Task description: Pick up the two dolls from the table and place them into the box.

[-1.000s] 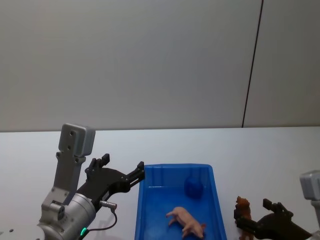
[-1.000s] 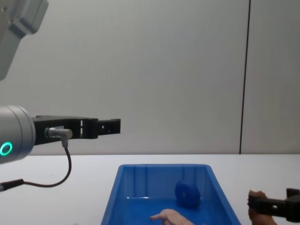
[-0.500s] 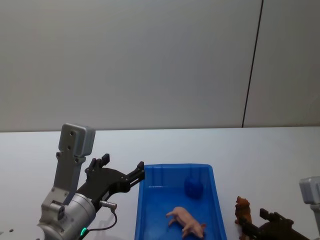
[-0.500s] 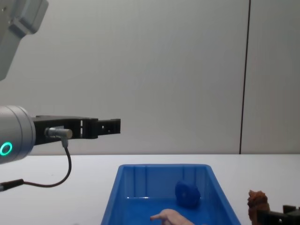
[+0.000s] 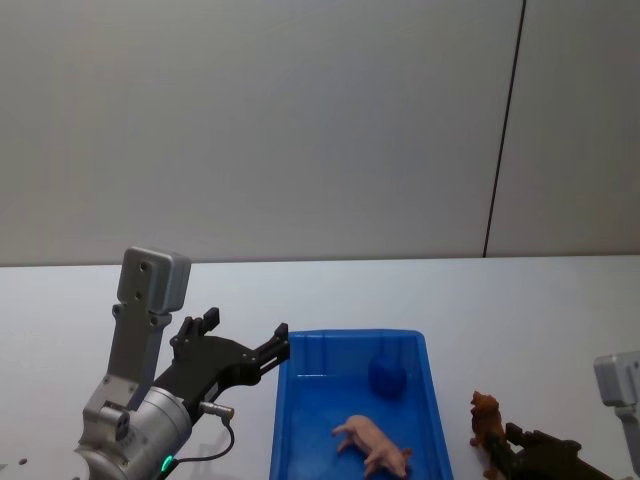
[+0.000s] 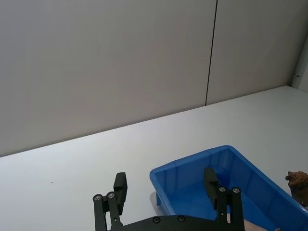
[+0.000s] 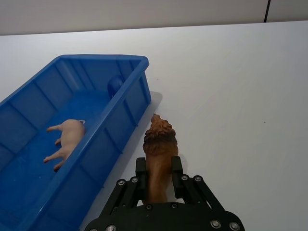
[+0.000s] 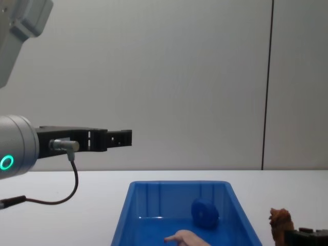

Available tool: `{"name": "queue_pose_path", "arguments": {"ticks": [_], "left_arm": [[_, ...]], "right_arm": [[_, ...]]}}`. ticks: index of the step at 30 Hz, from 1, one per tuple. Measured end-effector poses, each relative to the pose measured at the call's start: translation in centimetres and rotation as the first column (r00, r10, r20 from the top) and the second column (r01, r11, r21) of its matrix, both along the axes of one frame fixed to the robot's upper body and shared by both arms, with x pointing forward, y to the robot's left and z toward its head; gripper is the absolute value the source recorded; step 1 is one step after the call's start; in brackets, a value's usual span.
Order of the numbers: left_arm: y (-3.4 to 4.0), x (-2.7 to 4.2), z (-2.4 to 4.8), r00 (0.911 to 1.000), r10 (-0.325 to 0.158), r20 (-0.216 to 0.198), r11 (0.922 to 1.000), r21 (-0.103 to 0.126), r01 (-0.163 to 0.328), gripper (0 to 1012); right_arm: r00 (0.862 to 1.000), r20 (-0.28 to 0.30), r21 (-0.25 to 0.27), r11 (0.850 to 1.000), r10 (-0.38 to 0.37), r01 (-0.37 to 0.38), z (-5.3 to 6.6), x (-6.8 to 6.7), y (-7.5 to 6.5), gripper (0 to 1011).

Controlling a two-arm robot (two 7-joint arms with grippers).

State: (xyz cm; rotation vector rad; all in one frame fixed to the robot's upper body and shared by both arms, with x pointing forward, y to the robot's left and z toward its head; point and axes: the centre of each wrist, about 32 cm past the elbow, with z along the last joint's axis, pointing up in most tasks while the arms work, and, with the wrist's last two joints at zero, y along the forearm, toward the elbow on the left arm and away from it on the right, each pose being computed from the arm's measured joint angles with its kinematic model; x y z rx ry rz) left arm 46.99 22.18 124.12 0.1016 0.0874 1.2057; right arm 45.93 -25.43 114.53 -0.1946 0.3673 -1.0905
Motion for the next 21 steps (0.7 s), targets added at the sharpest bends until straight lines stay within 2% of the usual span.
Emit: {"name": "queue_pose_path", "arguments": {"ticks": [8,12,17,21], "left_arm": [[0.0,0.0,0.0,1.0,0.0,0.0,1.0,0.0,0.0,1003],[0.0,0.0,0.0,1.0,0.0,0.0,1.0,0.0,0.0,1003],[0.0,0.0,0.0,1.0,0.0,0.0,1.0,0.0,0.0,1003],[0.0,0.0,0.0,1.0,0.0,0.0,1.0,0.0,0.0,1003]], "right_arm": [[1.0,0.001,0.013,1.0,0.006,-0.006,0.4,0.2,0.1,250],[1.0,0.026,0.02,1.0,0.006,-0.007,1.0,0.3,0.1,216],[0.998,0.062,0.023,1.0,0.004,-0.005,1.7,0.4,0.1,39],[0.994,0.108,0.022,1.0,-0.002,-0.001,2.5,0.5,0.0,0]]}}
